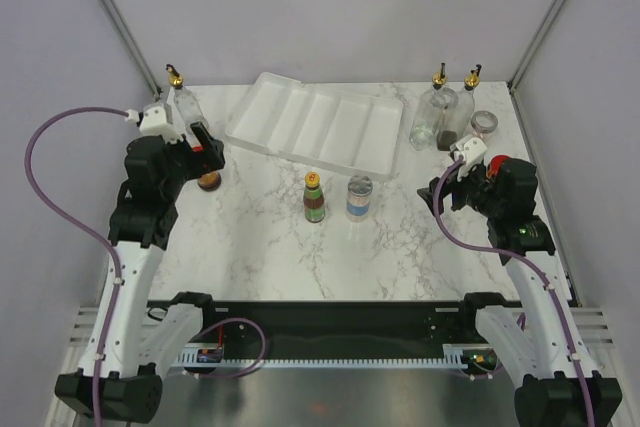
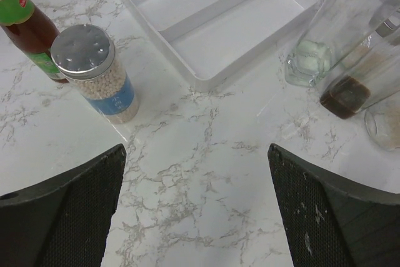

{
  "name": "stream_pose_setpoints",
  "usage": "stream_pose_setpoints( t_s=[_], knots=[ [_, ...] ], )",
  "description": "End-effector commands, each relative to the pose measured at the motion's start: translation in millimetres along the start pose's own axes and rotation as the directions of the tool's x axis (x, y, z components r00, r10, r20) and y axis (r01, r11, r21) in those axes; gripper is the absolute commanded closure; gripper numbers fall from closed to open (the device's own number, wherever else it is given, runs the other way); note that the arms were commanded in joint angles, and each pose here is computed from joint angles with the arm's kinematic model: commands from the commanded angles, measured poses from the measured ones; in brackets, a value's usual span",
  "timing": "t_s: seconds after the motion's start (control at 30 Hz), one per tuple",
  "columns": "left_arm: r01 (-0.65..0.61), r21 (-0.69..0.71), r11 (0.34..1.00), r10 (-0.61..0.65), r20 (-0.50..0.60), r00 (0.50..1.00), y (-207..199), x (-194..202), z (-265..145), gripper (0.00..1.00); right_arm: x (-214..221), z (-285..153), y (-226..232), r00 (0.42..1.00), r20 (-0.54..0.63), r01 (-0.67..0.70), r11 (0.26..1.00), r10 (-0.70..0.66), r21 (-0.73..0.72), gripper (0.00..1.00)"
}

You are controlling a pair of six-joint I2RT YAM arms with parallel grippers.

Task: Organize the condiment bottles
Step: Pick up the bottle from the center of the board.

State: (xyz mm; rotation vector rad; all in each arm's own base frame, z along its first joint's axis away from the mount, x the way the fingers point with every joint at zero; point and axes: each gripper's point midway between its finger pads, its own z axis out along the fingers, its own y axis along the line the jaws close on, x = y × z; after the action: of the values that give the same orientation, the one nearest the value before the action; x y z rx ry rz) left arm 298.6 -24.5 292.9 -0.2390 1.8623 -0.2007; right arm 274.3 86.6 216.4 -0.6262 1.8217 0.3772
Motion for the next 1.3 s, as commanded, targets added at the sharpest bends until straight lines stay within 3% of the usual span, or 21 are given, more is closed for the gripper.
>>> stream_pose_setpoints(
  t_s=[0.0, 0.43, 0.8, 1.27],
  knots=[
    [0.083, -0.053, 0.995, -0.085, -0.035, 0.996, 0.8, -10.7, 17.2, 0.0, -8.0, -3.5, 3.0, 0.998, 0.024, 0.062, 0.998, -0.062, -0.022, 0.02],
    [0.143, -0.174, 0.974, -0.159, -0.081, 0.984, 40.1, -19.1, 85.2, 0.01, -11.2, -8.8, 7.8, 0.996, 0.037, 0.078, 0.996, -0.077, -0.034, 0.02],
    [0.082, -0.242, 0.967, -0.121, -0.151, 0.981, 66.9, 6.6, 148.3, 0.03, -11.3, -10.1, 8.7, 0.996, 0.035, 0.089, 0.995, -0.088, -0.038, 0.02],
    [0.007, -0.302, 0.953, -0.066, -0.185, 0.981, 91.3, 18.4, 195.9, 0.04, -8.1, -8.4, 10.9, 0.996, 0.015, 0.087, 0.994, -0.086, -0.061, 0.02]
  ],
)
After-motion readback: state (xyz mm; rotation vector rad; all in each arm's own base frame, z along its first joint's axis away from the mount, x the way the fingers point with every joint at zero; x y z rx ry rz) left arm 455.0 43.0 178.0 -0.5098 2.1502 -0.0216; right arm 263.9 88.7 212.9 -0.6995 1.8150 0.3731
